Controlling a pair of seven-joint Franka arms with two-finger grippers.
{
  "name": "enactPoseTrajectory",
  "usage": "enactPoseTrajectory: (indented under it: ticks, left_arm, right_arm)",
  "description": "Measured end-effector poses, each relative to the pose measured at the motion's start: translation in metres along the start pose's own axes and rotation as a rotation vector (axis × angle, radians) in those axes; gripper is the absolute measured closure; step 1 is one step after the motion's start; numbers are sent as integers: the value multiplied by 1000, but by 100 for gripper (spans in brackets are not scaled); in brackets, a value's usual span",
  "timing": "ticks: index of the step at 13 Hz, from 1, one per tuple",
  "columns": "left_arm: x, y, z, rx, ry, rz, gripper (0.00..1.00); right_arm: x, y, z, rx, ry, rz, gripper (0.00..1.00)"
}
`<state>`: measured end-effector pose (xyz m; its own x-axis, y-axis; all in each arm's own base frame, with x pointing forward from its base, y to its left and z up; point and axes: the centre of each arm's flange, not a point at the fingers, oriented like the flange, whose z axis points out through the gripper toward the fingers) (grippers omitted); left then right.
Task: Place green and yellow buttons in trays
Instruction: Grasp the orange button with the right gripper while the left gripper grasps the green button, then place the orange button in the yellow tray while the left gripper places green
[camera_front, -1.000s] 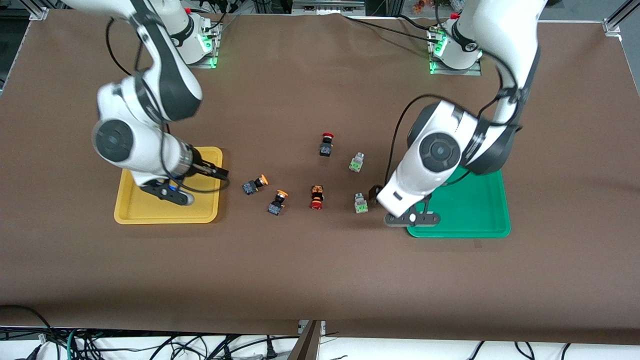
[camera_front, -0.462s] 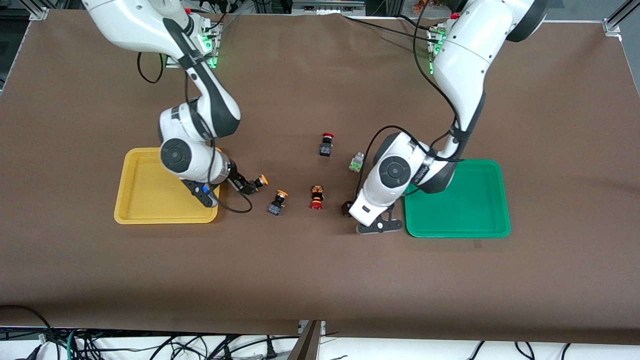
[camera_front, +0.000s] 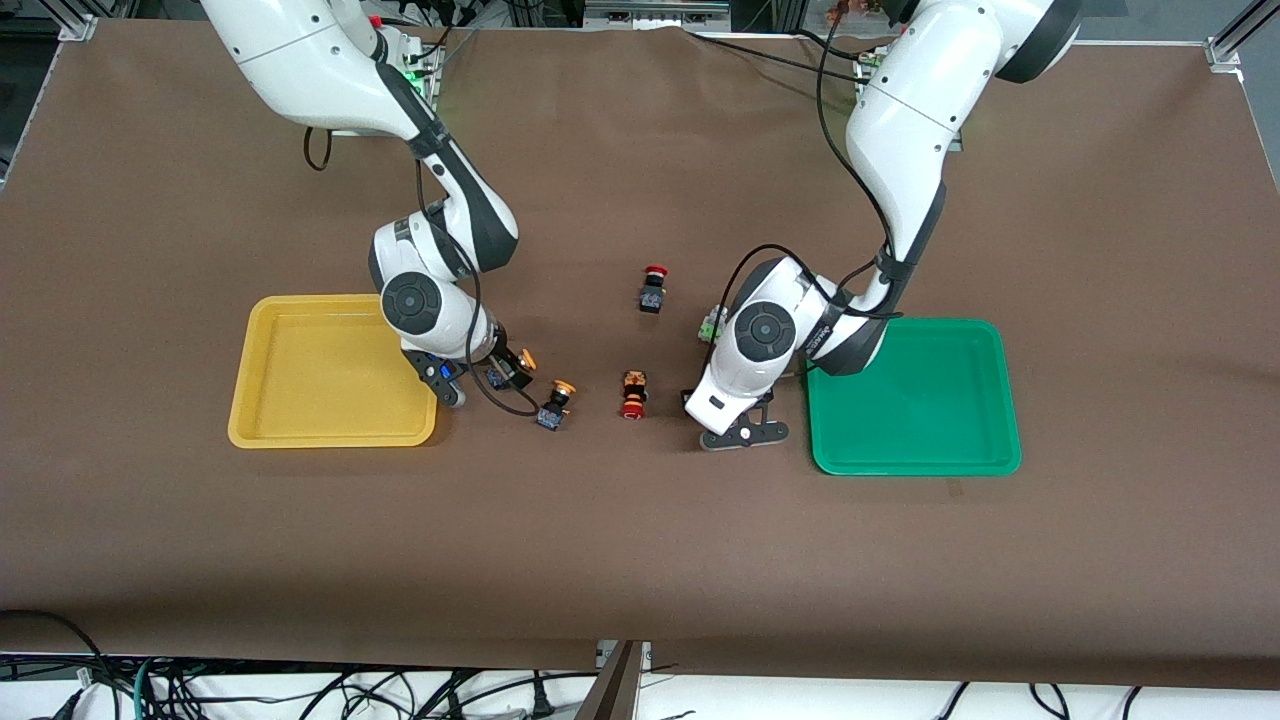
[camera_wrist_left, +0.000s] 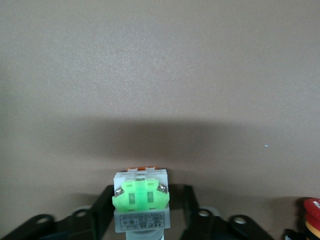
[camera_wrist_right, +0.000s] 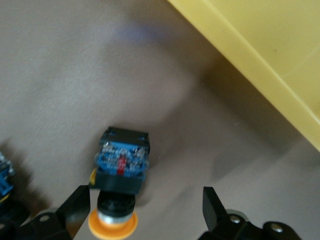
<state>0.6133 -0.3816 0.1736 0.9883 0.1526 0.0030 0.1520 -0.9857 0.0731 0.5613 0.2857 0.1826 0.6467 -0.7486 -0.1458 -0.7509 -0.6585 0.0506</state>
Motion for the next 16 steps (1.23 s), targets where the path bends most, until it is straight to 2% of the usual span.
enactPoseTrajectory:
  ticks: [1,3,4,5,6,8,9,11,13,14,15,16]
  left_arm:
    - [1,0,-2,0,4,6,58]
    - [9,-10,-12,32,-15,54,59]
    - [19,-24,-25,59,-39,91,59]
    - [31,-40,-44,79,-63,126,59]
    - [44,-61,-66,96,-87,166,59]
    - [66,-113,-97,122,-154,276,59]
    - [78,-143,-100,134,-179,325,59]
    - [89,-194,-83,185,-214,380,59]
    - [82,-212,-55,203,-229,403,55]
    - [78,-212,-46,202,-230,410,48]
    - [76,-202,-53,192,-214,425,32]
    - [73,-189,-65,179,-198,443,21]
  right_arm:
    - [3,1,3,-1,11,-5,1]
    - [8,1,5,-1,30,-13,7]
    - [10,2,5,-1,34,-12,17]
    - [12,2,5,-1,36,-9,34]
    - [14,2,4,1,38,-6,43]
    - [22,0,-3,9,49,0,51]
    - [28,-2,-11,0,58,2,52]
    - [48,-4,-49,-75,59,8,52]
    - [80,9,-98,-167,41,-29,52]
    - [101,23,-111,-200,33,-69,52]
    - [145,54,-111,-245,20,-132,52]
    - [169,73,-103,-270,7,-165,52]
